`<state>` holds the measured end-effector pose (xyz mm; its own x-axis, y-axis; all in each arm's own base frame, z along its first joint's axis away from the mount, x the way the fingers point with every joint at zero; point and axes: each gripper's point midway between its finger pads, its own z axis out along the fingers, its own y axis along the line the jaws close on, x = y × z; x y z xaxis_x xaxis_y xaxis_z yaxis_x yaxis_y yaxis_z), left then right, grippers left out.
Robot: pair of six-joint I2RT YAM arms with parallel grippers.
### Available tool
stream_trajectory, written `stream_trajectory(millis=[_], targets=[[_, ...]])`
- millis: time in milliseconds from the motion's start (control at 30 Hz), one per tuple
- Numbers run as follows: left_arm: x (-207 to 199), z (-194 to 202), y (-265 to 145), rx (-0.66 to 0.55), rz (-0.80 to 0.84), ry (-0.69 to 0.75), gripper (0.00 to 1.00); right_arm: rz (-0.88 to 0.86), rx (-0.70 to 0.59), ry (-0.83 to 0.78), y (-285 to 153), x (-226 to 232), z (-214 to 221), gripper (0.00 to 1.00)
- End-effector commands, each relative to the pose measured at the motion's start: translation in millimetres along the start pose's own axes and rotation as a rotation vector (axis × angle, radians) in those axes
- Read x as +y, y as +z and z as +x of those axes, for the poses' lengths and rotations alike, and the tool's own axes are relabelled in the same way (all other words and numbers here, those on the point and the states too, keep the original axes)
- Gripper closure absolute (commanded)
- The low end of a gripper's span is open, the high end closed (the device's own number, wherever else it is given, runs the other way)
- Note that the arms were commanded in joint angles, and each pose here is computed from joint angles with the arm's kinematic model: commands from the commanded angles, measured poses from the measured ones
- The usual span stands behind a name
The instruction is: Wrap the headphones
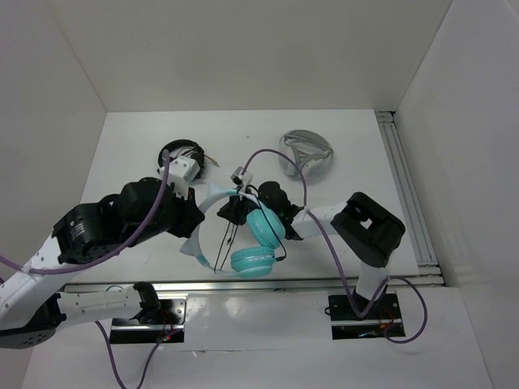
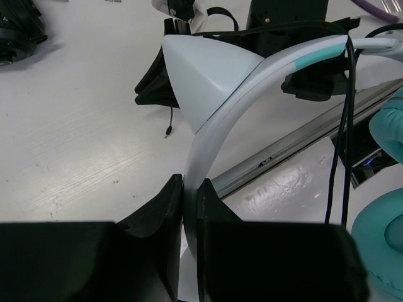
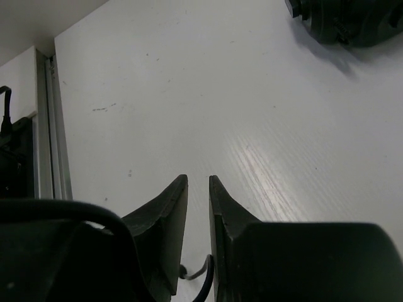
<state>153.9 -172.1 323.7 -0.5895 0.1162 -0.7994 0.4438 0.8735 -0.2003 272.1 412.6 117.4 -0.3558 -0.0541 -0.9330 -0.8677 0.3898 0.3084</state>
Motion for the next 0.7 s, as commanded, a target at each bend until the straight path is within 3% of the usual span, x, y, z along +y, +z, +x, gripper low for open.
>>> stream_trajectory(millis=[0,667], targets=[[-21,-44,-26,-0.167,0.123,-0.126,1.00,-0.029,-0.089,0.010,7,0,-16,0.72],[1,-50,-43,-0.244,0.054,-0.203,1.00,-0.013,0.008,0.090,0,-11,43,0.72]])
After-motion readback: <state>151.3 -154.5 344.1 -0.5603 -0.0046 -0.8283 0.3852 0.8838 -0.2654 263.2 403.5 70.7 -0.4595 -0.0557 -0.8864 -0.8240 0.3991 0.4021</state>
